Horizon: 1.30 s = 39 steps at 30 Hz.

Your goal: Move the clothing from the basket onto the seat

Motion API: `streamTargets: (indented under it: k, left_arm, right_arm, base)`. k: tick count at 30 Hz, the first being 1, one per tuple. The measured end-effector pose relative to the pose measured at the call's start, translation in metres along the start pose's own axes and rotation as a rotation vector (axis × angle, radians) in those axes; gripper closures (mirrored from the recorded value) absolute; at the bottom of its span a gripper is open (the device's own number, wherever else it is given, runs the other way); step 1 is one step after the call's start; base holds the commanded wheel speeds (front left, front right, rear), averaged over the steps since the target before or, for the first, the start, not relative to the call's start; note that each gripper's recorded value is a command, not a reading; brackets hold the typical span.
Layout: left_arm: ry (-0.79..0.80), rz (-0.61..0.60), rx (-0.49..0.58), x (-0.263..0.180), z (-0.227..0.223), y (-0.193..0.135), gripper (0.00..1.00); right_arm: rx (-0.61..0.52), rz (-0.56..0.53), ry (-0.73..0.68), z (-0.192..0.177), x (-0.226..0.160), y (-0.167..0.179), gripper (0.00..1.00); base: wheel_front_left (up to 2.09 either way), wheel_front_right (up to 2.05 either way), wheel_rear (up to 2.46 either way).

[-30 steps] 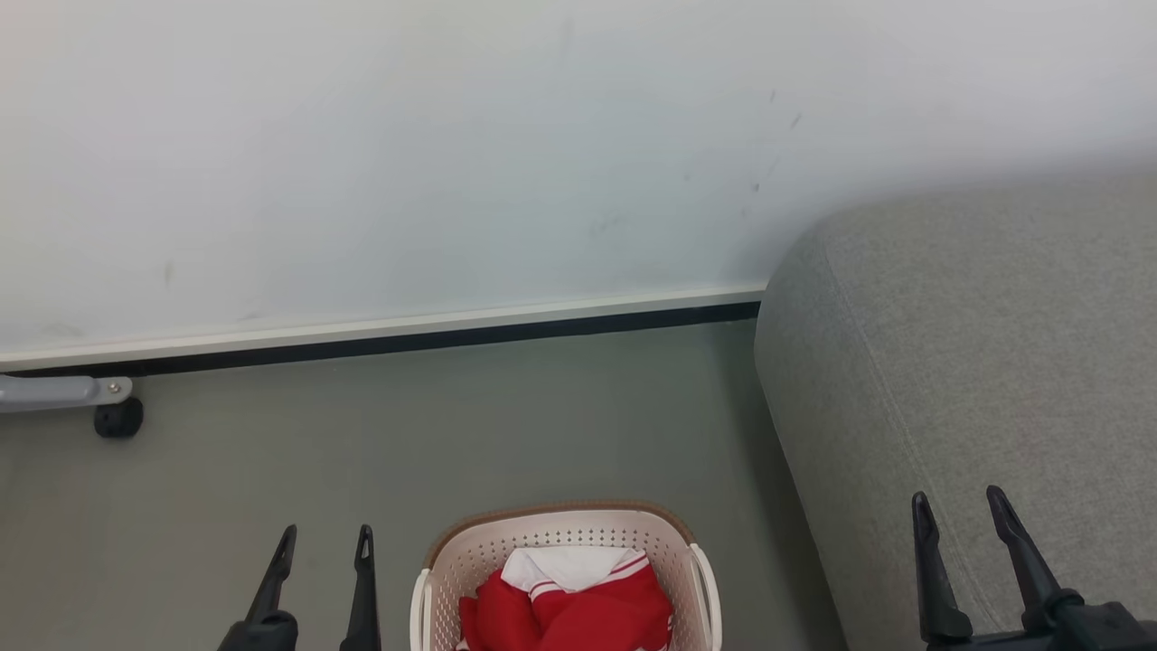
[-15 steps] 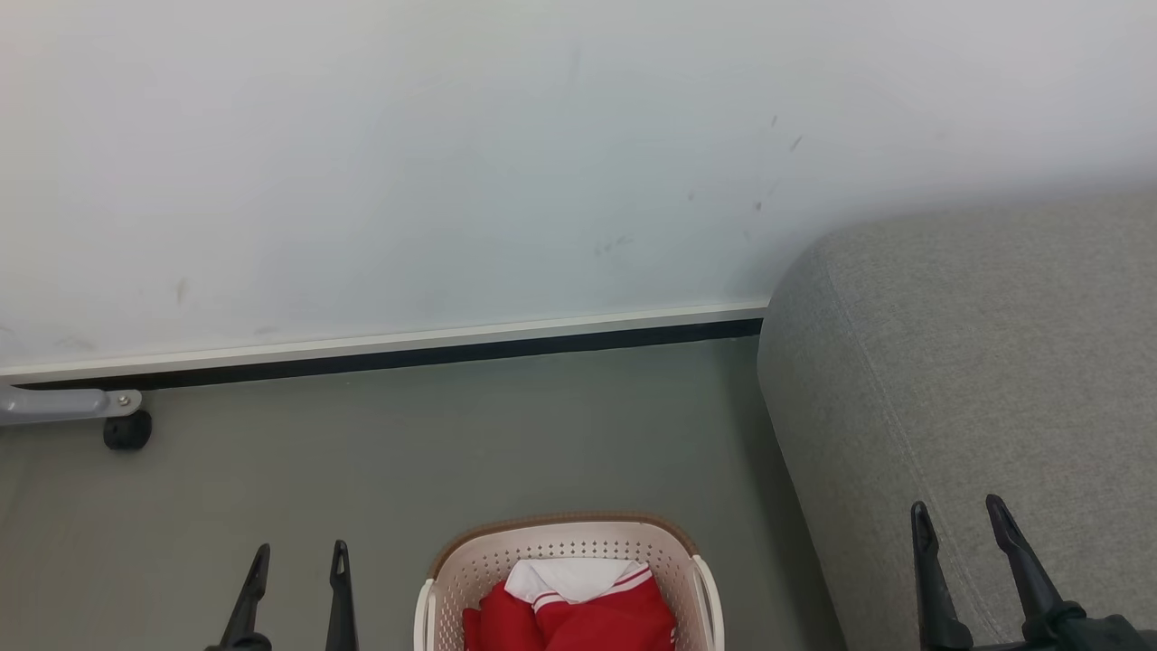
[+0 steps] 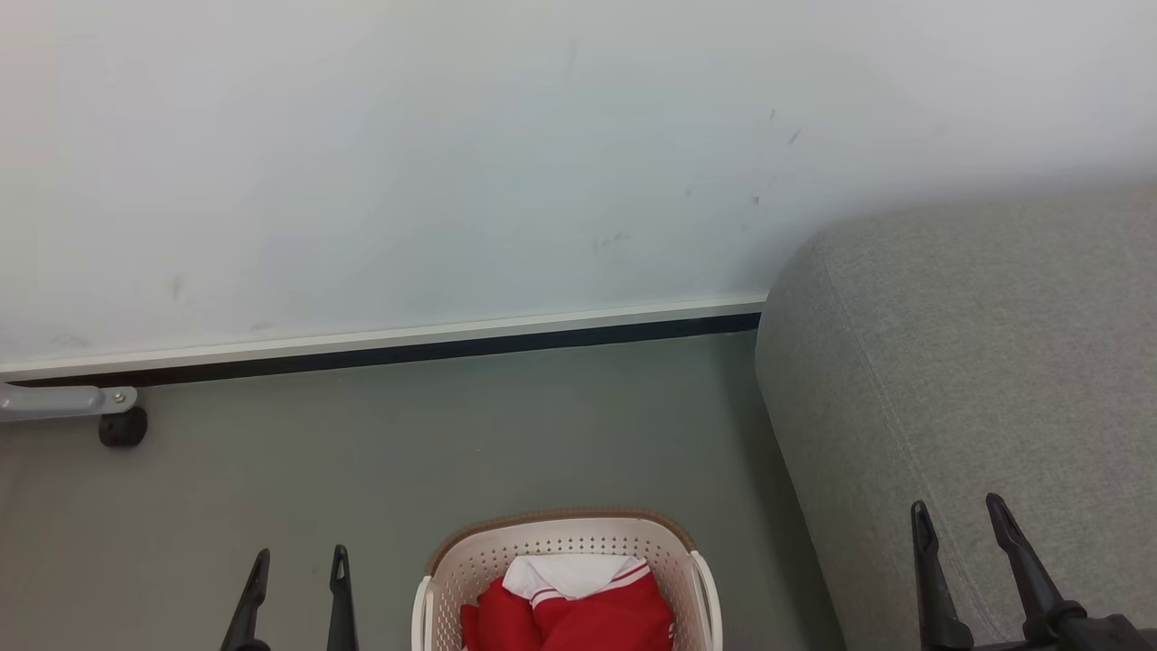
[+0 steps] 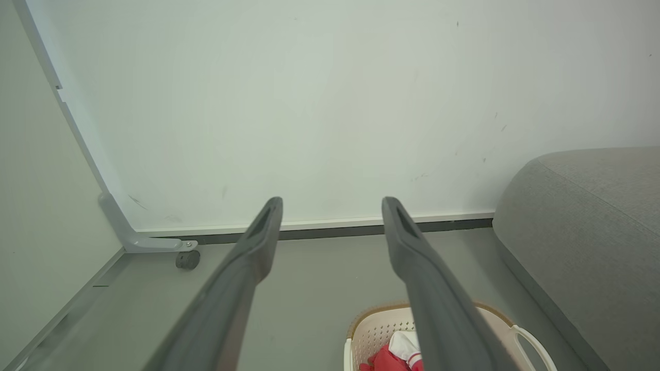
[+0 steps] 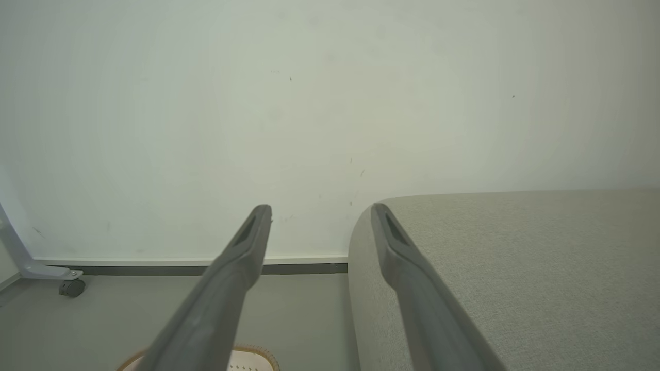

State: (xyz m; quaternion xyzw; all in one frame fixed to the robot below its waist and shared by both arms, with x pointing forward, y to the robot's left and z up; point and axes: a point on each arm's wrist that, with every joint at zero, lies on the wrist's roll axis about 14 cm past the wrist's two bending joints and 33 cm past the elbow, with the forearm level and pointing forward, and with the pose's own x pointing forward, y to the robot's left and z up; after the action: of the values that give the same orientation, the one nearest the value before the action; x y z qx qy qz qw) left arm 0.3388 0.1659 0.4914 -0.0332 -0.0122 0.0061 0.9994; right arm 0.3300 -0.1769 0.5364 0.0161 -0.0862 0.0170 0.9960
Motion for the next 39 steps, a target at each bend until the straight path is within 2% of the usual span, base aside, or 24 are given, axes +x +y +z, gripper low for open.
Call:
streamTargets:
  k: [13,23,34,39]
  left_arm:
    - [0.026,-0.023,0.012,0.001,-0.008,-0.007,0.00]
    - [0.100,-0.160,0.050,0.019,-0.030,-0.042,0.00]
    - [0.386,-0.364,0.116,0.025,-0.111,-0.093,0.00]
    - [0.515,-0.473,0.178,0.018,-0.150,-0.114,0.00]
  right_arm:
    - [0.000,-0.002,0.017,-0.005,0.000,-0.001,0.00]
    - [0.006,0.012,0.023,-0.009,0.019,0.002,0.00]
    - [0.005,0.022,0.068,-0.028,0.049,0.002,0.00]
    - [-0.001,0.020,0.108,-0.043,0.054,-0.001,0.00]
  base:
    - [0.00,0.00,0.00]
    - [0.00,0.00,0.00]
    - [0.00,0.00,0.00]
    - [0.00,0.00,0.00]
